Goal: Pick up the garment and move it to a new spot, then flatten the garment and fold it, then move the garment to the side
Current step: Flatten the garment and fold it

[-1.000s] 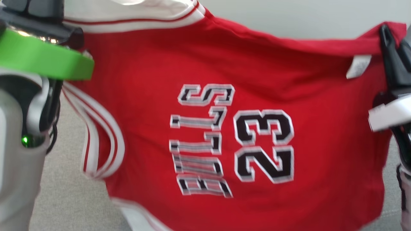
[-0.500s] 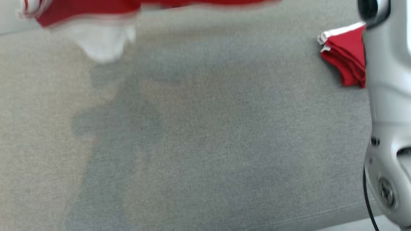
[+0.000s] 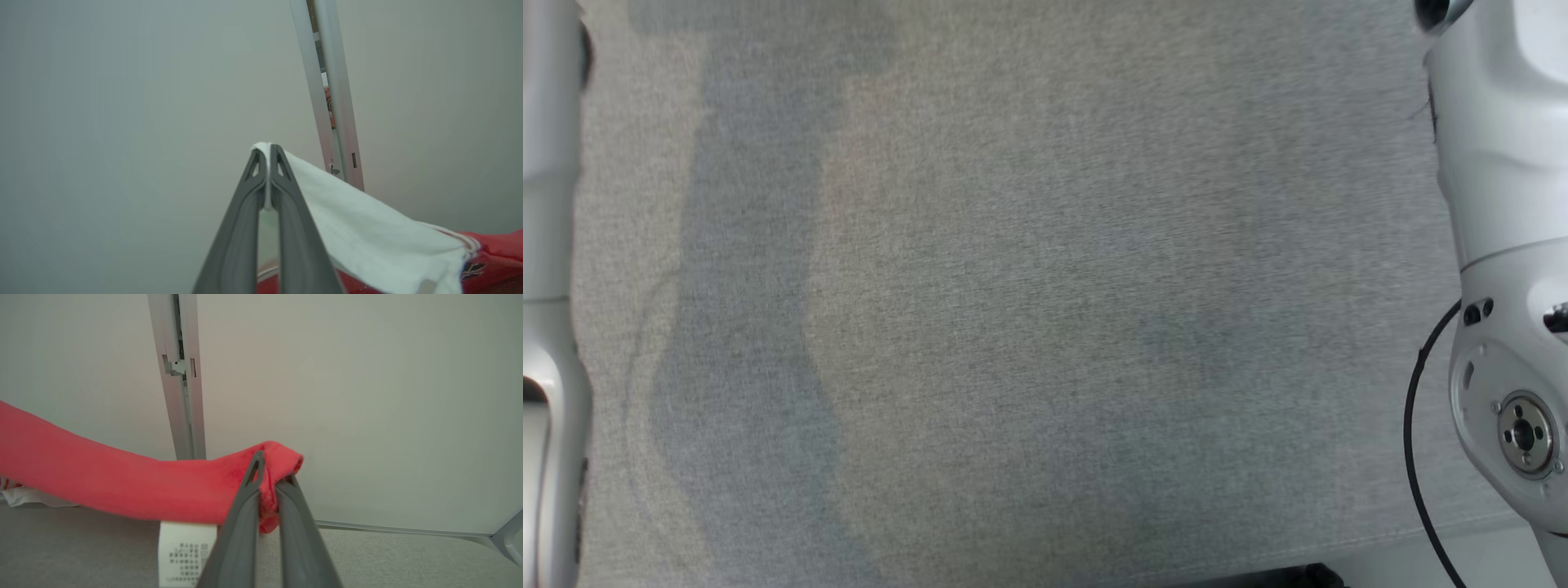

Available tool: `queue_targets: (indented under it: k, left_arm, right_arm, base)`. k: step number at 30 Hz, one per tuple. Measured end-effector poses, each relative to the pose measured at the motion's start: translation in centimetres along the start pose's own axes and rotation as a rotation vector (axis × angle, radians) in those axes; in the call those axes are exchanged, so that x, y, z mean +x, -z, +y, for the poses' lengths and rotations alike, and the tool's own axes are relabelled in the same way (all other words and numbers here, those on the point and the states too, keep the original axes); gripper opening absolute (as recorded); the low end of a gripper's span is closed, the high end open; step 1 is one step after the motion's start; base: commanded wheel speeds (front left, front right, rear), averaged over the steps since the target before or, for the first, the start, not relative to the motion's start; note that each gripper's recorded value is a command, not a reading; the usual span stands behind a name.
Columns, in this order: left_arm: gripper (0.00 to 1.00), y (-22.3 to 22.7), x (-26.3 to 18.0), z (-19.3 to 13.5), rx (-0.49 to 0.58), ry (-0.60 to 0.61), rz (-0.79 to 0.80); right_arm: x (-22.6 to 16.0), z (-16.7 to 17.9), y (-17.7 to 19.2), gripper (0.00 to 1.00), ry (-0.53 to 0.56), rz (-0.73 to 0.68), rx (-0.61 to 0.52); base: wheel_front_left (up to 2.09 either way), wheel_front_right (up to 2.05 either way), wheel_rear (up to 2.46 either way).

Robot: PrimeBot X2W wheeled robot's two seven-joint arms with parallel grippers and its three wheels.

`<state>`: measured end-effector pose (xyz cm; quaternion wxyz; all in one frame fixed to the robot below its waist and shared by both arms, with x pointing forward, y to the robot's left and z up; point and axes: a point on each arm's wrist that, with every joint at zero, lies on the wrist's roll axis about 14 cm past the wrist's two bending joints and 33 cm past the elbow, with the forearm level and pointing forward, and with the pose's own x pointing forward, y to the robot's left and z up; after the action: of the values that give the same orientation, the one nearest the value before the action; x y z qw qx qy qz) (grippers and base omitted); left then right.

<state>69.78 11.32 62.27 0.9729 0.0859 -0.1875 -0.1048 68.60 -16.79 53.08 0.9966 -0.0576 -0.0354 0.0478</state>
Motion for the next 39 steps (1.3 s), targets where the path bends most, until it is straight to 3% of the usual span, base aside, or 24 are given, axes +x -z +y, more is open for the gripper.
queue_targets:
  k: [5, 11, 23, 33, 39]
  left_arm:
    - [0.0, 6.2, -2.9, -0.1, -0.059, 0.004, 0.107]
    - [0.0, 7.6, -7.1, 0.9, -0.1, -0.016, 0.133]
    - [0.0, 3.9, -18.3, -0.7, -0.275, -0.082, 0.139]
    - [0.0, 0.9, -29.5, -3.2, -0.348, -0.137, 0.259]
    - [0.0, -1.2, -33.9, -4.3, -0.382, -0.169, 0.288]
  right_arm:
    - [-0.2, 2.3, 6.5, 0.0, -0.032, 0.103, 0.073]
    - [-1.4, 4.2, 7.1, 0.0, -0.057, 0.074, 0.159]
    - [-9.9, 2.0, 6.8, 0.0, 0.038, 0.086, 0.311]
    - [-19.3, 2.2, 6.0, 0.0, 0.059, 0.109, 0.392]
    - [-24.2, 1.4, 4.7, 0.0, 0.098, 0.076, 0.432]
  base:
    - [0.0, 0.0, 0.0]
    - [0.0, 0.0, 0.0]
    - [0.0, 0.0, 0.0]
    - [0.0, 0.0, 0.0]
    - [0.0, 0.0, 0.0]
